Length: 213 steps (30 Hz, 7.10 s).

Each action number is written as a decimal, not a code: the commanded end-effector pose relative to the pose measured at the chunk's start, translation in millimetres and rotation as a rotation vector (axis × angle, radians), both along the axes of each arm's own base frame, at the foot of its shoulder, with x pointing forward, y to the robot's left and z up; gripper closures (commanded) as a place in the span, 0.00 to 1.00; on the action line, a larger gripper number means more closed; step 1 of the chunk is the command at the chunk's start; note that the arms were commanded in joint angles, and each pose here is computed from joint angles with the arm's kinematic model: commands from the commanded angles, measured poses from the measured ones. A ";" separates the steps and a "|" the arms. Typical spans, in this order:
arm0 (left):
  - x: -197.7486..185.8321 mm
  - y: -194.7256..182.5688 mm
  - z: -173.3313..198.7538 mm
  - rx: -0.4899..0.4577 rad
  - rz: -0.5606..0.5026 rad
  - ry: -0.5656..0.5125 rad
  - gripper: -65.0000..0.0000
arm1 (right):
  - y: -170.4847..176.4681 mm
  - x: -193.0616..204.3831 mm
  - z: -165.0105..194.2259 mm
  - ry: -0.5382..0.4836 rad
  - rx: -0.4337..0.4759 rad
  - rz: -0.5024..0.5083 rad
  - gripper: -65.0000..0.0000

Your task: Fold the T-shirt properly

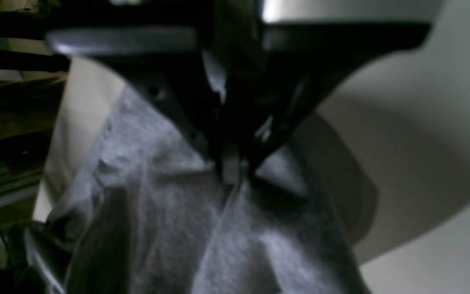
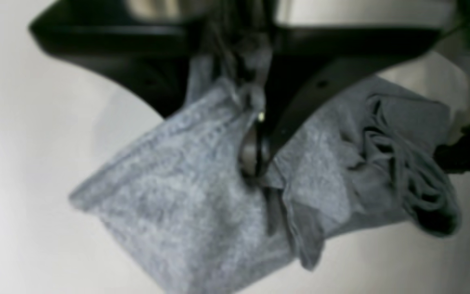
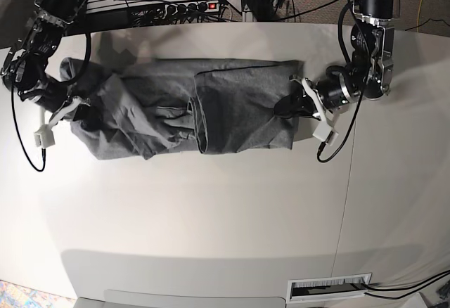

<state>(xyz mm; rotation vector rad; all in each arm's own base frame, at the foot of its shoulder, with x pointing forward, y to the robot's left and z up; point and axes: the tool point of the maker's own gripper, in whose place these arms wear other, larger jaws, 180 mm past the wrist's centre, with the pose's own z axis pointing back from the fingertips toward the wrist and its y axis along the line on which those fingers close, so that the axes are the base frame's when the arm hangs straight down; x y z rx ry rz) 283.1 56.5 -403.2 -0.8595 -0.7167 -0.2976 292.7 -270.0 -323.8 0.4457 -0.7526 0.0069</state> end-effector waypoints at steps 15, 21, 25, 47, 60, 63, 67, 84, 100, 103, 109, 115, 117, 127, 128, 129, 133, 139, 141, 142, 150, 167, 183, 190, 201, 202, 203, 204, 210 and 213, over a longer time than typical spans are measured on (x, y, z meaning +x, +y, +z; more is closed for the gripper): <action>-4.4 -7.5 20.2 0.031 -0.091 -0.018 1.00 | 62.8 17.4 76.1 -0.328 0.108 0.130 1.00; -5.3 -6.9 18.9 0.039 -0.095 -0.014 1.00 | 131.8 17.3 77.4 -0.366 0.235 0.236 1.00; -5.5 -7.0 18.7 0.040 -0.096 -0.013 1.00 | 184.0 13.6 74.8 -0.356 0.322 0.336 1.00; -7.3 0.7 16.0 0.065 -0.105 -0.003 1.00 | 327.1 7.2 23.8 -0.282 0.161 0.564 1.00; -5.8 -1.2 23.7 0.023 -0.098 -0.010 1.00 | 364.0 -7.0 58.9 -0.347 0.346 0.651 0.75; -8.3 -2.4 25.4 0.041 -0.121 -0.011 1.00 | 364.4 -2.0 66.2 -0.368 0.349 0.656 0.75; -12.6 -1.5 34.6 0.101 -0.180 -0.035 1.00 | 367.2 -0.8 80.0 -0.395 0.408 0.659 0.75; -6.3 68.5 61.2 0.387 -0.213 -0.112 1.00 | 322.9 25.6 104.6 -0.546 0.101 0.578 0.75; -38.1 -22.0 106.3 -0.003 -0.252 -0.184 1.00 | 245.8 79.6 38.9 -0.490 -0.340 0.444 1.00; -48.3 -37.8 111.5 -0.103 -0.248 -0.160 1.00 | 246.5 90.0 22.8 -0.443 -0.326 0.452 1.00; -74.2 -56.6 114.2 -0.223 -0.283 -0.117 1.00 | 249.1 113.5 8.6 -0.399 -0.296 0.458 1.00; -87.8 -66.5 110.8 -0.275 -0.271 -0.082 1.00 | 261.2 119.1 1.7 -0.381 -0.288 0.497 1.00; -90.3 -68.5 109.3 -0.282 -0.268 -0.073 1.00 | 268.3 116.6 0.8 -0.384 -0.290 0.520 1.00; -98.0 -79.4 54.0 0.028 -0.292 -0.124 1.00 | 271.4 105.8 -17.8 -0.312 -0.390 0.591 1.00; -99.1 -79.2 48.1 0.068 -0.306 -0.130 1.00 | 268.7 105.2 -20.2 -0.299 -0.404 0.592 1.00; -99.8 -78.0 43.3 0.102 -0.315 -0.135 1.00 | 264.6 104.3 -22.9 -0.284 -0.416 0.593 1.00; -98.4 -52.8 24.7 0.240 -0.323 -0.125 1.00 | 242.8 98.0 -36.7 -0.233 -0.460 0.594 1.00; -81.4 -0.7 8.3 0.460 -0.289 -0.186 1.00 | 218.7 74.9 -62.3 -0.134 -0.461 0.603 1.00; -67.3 13.3 9.9 0.507 -0.222 -0.225 1.00 | 219.0 63.5 -70.7 -0.081 -0.438 0.615 1.00; -61.2 18.2 12.0 0.522 -0.196 -0.250 1.00 | 220.9 57.8 -73.7 -0.058 -0.417 0.621 1.00; -22.0 49.4 22.7 0.707 -0.088 -0.402 1.00 | 231.8 13.2 -86.9 0.153 -0.276 0.709 1.00; 46.8 76.9 50.8 0.838 0.030 -0.587 1.00 | 212.0 -42.1 -115.5 0.324 -0.230 0.749 1.00; 105.7 133.7 35.9 0.886 0.247 -0.565 1.00 | 224.7 -31.6 -84.0 0.191 -0.235 0.762 1.00; 115.2 145.0 57.1 0.974 0.310 -0.601 1.00 | 225.1 -26.4 -81.6 0.161 -0.229 0.747 1.00; 95.1 116.3 105.4 0.904 0.361 -0.598 1.00 | 231.9 -14.2 -73.4 0.086 -0.199 0.718 1.00; 87.3 104.5 106.6 0.848 0.340 -0.591 1.00 | 233.7 -10.6 -70.7 0.062 -0.190 0.709 1.00; 78.9 92.7 105.8 0.797 0.306 -0.585 1.00 | 235.2 -6.2 -68.2 0.036 -0.185 0.697 1.00; 70.8 82.1 103.0 0.750 0.272 -0.571 1.00 | 236.7 -2.0 -65.3 0.008 -0.179 0.685 1.00; 39.5 56.4 80.3 0.582 0.201 -0.458 1.00 | 237.4 14.2 -57.2 -0.090 -0.192 0.643 1.00; 37.0 47.2 84.0 0.485 0.213 -0.430 1.00 | 238.9 16.7 -54.4 -0.108 -0.182 0.634 1.00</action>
